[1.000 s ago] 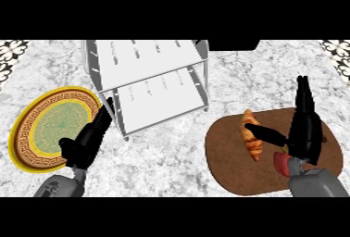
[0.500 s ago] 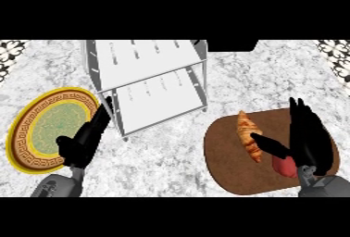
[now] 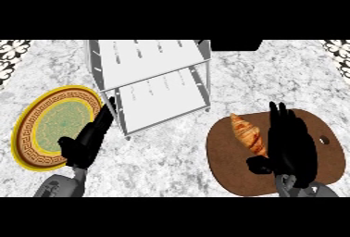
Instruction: Pick the bell pepper from the cutting board and place it in the tiered basket
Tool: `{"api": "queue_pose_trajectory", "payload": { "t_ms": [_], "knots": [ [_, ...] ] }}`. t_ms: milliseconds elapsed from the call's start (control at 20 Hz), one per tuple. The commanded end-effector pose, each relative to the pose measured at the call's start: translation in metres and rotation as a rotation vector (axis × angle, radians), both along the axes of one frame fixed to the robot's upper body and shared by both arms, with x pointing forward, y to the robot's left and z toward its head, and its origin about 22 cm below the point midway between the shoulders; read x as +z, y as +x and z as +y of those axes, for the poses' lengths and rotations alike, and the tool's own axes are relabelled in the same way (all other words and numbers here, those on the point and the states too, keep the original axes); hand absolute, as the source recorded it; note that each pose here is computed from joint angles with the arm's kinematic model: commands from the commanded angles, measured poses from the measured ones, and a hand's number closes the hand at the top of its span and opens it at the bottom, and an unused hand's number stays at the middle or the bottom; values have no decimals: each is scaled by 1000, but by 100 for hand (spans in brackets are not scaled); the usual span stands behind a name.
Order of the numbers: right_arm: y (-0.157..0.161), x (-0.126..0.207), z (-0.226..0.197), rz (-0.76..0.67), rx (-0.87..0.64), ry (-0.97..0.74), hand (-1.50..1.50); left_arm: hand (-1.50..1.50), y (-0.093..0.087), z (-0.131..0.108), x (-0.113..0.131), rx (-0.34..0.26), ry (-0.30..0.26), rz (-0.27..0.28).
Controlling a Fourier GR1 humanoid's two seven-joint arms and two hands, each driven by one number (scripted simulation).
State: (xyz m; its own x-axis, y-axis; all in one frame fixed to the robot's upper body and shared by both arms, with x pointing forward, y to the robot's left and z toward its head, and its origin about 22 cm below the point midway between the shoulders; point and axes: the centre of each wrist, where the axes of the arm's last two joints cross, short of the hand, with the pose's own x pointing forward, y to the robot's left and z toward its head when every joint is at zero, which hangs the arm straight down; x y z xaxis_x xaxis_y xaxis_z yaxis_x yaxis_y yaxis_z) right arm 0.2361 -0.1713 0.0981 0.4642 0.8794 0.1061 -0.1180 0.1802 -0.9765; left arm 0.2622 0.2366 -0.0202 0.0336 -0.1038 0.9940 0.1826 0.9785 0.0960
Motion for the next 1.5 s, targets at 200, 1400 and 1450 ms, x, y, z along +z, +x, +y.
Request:
{"api": "queue_pose_trajectory", "payload": {
  "t_ms": [200,1400,1450],
  "knots": [
    [-2,14,16,78,-261,-221,-150,0,5,0,0,8,3,-2],
    [-22,-23,-26,192,-426,-148,-150,0,19,0,2,1,12,-14],
    [-11,-36,-20,195,-424,-142,-150,0,0,9,-3,-5,-9,-7]
  ]
}}
